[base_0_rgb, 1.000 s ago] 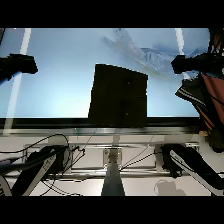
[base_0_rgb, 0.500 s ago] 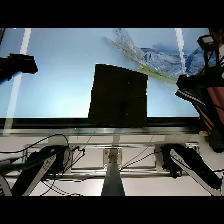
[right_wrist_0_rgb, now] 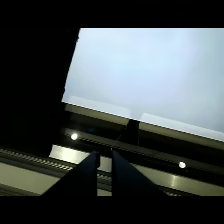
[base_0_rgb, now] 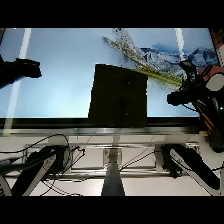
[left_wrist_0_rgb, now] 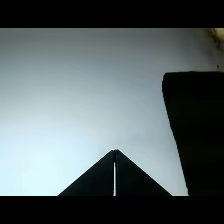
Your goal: Fold the clothes and pants, and hang the long-sleeved shirts on hangers.
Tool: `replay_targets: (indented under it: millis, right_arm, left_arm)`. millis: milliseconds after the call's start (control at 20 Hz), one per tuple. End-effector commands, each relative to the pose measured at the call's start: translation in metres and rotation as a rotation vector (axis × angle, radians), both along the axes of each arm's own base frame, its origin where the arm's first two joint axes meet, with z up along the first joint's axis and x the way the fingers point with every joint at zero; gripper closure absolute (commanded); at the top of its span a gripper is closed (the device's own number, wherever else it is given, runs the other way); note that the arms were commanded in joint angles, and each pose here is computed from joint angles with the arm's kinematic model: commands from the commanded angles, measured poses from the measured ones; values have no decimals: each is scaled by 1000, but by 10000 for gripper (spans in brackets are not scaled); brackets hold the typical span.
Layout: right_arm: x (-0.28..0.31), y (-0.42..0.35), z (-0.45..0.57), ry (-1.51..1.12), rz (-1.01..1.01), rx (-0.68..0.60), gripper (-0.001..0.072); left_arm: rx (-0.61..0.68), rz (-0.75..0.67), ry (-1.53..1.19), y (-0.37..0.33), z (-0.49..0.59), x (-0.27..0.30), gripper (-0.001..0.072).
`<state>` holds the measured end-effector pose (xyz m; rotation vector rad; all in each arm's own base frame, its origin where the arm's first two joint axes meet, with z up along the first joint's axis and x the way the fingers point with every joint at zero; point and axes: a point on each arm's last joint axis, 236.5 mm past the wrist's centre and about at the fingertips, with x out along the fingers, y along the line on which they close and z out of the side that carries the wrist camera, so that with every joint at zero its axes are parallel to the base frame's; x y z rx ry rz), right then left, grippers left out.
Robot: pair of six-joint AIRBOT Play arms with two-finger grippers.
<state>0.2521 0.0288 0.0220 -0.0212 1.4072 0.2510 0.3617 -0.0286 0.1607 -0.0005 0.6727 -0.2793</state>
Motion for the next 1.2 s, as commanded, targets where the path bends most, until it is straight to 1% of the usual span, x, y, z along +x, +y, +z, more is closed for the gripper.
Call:
replay_targets:
  millis: [0, 100, 150, 250, 300, 350, 400, 450, 500, 550, 650, 750, 850, 900, 1050, 1150]
  right_arm:
    - [-17, -16, -34, 63, 19, -69, 598]
    - [-36, -5, -56, 136, 81, -27, 598]
    - [-46, 5, -66, 182, 88, 20, 599]
    - [-73, 44, -82, 297, 139, 196, 593]
    - [-81, 61, -85, 335, 143, 278, 424]
    - [-84, 73, -89, 358, 118, 338, 171]
    - [-82, 81, -93, 361, 82, 377, -8]
    - [-78, 85, -98, 361, 48, 390, 11]
    - [-73, 84, -103, 348, 17, 382, 12]
    - [-66, 82, -107, 326, -3, 375, 12]
    - [-51, 79, -112, 264, -25, 356, 13]
    - [-37, 76, -114, 209, -47, 347, 13]
    - [-33, 75, -115, 192, -53, 341, 13]
    - [-33, 74, -116, 189, -50, 337, 13]
    - [-33, 72, -117, 185, -40, 325, 13]
    - [-30, 71, -117, 173, -44, 321, 13]
  left_arm:
    - [7, -46, 122, -6, -26, -21, 693]
    - [46, -46, 187, 1, -49, -30, 693]
    - [68, -45, 231, 5, -64, -37, 694]
    - [67, -60, 325, 4, -95, -55, 694]
    - [56, -74, 364, 0, -110, -63, 694]
    - [36, -79, 397, -4, -123, -71, 694]
    - [8, -89, 428, -10, -135, -78, 687]
    - [-25, -95, 456, -17, -147, -85, 550]
    - [-60, -97, 478, -23, -156, -91, 302]
    - [-105, -98, 504, -32, -165, -97, 138]
    - [-190, -99, 554, -47, -180, -111, 137]
    - [-317, -97, 593, -69, -188, -121, 137]
    - [-434, -89, 642, -86, -195, -127, 137]
    - [-466, -93, 667, -91, -201, -130, 137]
    - [-468, -201, 711, -107, -218, -137, 135]
    - [-476, -243, 787, -122, -232, -147, 135]
